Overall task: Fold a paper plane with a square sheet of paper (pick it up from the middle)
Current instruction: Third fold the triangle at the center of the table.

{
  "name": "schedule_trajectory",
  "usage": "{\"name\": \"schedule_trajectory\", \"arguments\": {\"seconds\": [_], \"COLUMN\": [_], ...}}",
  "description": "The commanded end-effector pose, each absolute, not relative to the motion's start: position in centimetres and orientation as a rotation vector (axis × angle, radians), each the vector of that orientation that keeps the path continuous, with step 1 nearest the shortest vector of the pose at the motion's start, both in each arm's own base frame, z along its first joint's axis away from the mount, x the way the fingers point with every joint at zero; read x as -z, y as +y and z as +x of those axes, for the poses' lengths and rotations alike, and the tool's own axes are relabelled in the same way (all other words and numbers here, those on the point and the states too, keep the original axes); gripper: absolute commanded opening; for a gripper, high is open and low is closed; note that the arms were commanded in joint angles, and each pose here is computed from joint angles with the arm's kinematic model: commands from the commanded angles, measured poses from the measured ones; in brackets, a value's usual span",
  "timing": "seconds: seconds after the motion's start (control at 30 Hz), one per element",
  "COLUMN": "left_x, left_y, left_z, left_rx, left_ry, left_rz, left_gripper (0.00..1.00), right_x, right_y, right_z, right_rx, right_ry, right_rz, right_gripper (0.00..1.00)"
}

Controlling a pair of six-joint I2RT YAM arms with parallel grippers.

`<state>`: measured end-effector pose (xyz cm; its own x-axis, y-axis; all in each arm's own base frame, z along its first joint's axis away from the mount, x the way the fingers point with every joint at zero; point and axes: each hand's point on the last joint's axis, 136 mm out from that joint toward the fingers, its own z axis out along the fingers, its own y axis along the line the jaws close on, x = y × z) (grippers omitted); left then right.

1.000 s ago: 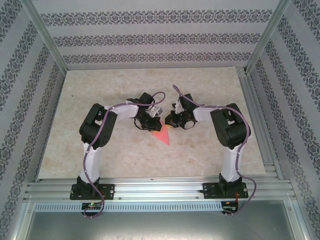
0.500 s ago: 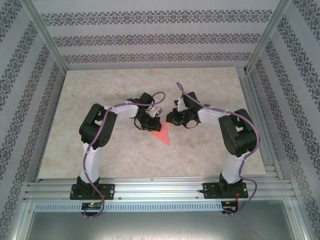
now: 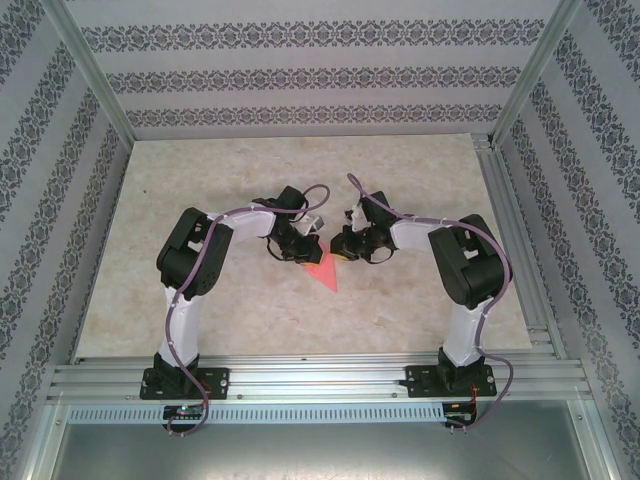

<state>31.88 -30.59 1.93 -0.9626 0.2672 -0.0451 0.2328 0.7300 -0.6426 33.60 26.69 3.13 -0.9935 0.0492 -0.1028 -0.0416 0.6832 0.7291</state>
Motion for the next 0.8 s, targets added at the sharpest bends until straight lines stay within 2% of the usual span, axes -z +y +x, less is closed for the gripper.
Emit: {"name": "schedule_trajectory", "arguments": {"seconds": [0.0,0.2,0.4,0.53,0.77], "left_x": [-1.2,-1.4,-1.3,-1.5,-1.4], "left_y": [-29.0,-28.8,-28.8,-28.9,-29.0], "left_z": [31.7,31.8,31.8,31.9,32.0], "left_rx": [-0.966,-0.963,-0.957,-0.964,-0.969], "left_ry": [-2.905,-2.913,-2.914,-2.917,-2.917], "left_rz": [-0.368,-0.370,-0.369,-0.372,-0.370], "left_gripper": [0.10,0.10,0.10,0.10,0.10], "right_x": [-2.0,1.4,-3.2,-4.9,-3.6], "right_y": [27.1,25.4,25.7,26.2,27.4], "right_z": [34.6,34.2,34.5,32.1,27.5], "right_rx": [-1.148,-0.993,-1.053,-1.130,-1.217], "right_ry": [2.795,2.902,2.785,2.755,2.783], "right_rz": [0.007,0.058,0.005,-0.011,0.015], "right_gripper": [0.10,0.09,0.11,0.12,0.11]}}
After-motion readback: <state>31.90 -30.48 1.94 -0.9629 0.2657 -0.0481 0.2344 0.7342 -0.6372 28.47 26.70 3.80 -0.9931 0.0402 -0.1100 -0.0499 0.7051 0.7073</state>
